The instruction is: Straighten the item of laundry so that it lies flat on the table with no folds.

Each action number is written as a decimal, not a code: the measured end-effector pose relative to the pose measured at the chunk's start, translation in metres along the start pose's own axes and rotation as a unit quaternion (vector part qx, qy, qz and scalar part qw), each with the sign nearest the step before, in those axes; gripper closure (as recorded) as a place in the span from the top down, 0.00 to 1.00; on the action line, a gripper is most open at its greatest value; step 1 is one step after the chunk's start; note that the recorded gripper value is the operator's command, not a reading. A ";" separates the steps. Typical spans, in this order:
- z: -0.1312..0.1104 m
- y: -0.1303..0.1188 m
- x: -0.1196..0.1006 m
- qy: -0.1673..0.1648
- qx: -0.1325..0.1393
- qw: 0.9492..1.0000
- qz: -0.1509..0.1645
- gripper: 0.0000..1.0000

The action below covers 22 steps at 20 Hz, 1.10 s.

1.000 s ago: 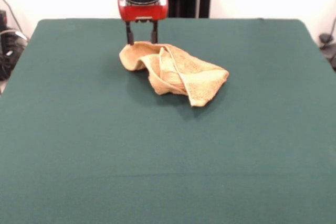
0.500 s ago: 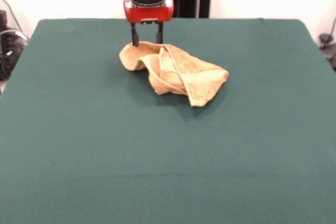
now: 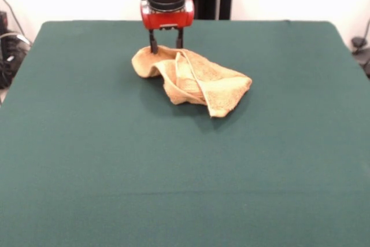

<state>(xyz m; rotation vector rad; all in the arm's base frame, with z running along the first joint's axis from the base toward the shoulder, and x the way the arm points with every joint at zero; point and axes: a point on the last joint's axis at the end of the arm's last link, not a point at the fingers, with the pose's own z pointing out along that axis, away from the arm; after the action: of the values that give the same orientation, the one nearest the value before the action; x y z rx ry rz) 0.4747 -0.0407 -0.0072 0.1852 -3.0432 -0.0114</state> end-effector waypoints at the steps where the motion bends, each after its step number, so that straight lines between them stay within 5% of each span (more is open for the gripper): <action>1: 0.001 0.000 0.000 0.001 0.000 1.000 0.000 1.00; 22: 0.028 0.010 0.009 0.008 -0.016 1.000 0.000 1.00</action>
<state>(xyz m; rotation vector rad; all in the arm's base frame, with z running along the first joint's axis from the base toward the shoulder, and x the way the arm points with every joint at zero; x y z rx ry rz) 0.4616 -0.0316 -0.0346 0.1826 -3.0245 -0.0575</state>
